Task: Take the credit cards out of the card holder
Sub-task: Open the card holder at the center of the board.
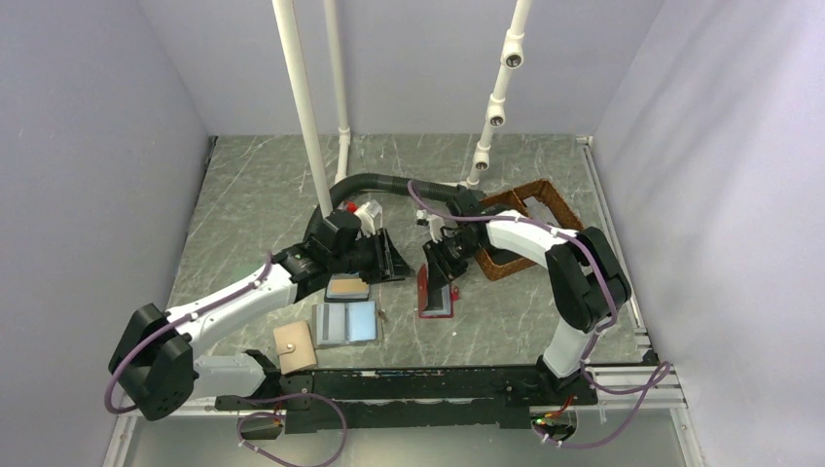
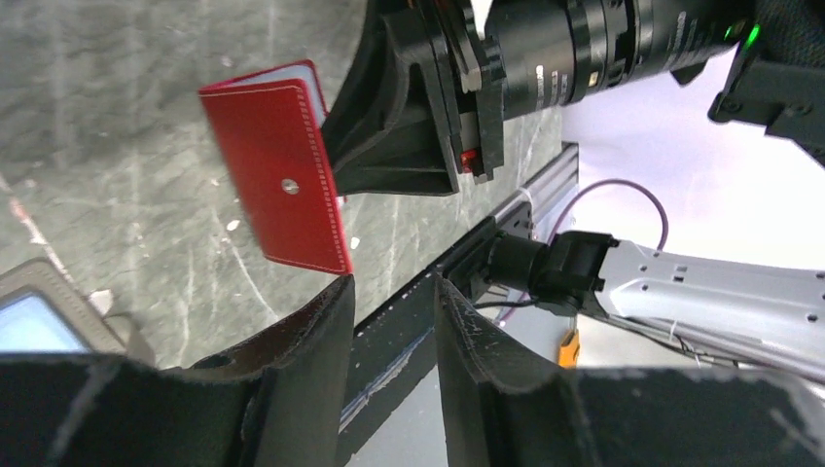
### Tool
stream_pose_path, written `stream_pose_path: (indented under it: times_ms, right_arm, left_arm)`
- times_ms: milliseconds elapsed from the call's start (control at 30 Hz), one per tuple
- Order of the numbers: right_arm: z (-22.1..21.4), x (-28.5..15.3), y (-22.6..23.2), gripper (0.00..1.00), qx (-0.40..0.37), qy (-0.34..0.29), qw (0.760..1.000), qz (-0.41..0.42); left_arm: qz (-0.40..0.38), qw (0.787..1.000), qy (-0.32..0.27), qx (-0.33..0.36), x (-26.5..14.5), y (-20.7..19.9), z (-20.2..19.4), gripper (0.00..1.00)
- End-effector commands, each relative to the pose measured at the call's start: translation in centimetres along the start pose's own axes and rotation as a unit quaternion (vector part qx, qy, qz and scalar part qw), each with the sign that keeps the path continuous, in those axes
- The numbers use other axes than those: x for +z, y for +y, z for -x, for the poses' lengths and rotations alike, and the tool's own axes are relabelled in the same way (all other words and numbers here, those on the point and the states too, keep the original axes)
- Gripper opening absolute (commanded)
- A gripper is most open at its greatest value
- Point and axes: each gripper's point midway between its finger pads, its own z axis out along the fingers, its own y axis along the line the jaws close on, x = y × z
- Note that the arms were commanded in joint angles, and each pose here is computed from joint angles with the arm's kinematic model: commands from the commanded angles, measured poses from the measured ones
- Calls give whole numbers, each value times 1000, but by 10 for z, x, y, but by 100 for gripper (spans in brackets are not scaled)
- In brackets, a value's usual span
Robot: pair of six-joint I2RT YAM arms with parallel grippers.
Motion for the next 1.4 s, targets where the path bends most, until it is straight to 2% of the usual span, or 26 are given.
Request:
stream_pose_path:
  times_ms: [0,167,400,600,667,833,967,1133,1367]
  right_arm:
    - [30,-8,31,28,15,-35,997,65]
    - [38,0,31,26,73,-34,994,75]
    - [36,16,32,25,86,-15,993,81]
    - [38,24,17,5,82,-11,996,28]
    - [37,24,13,3,81,-10,997,18]
    - [39,19,-3,2,67,-14,997,-32]
    - [37,10,-5,4,47,-24,997,-52]
    - [29,-4,-5,12,38,-47,996,-64]
    - [18,-14,-17,24,62,-57,994,-70]
  left_arm:
    - [-68,997,8,40,6,-30,-4,40]
    - [-64,996,29,52,16,-30,-14,40]
    - [-46,997,50,46,31,-17,-29,40]
    - [38,996,66,36,43,25,-39,38]
    - [64,995,68,25,45,42,-44,39]
    - [137,987,81,10,49,78,-53,37]
    - [166,983,83,5,49,90,-53,36]
    - [156,984,91,4,55,88,-55,37]
    - [145,985,92,9,59,82,-51,38]
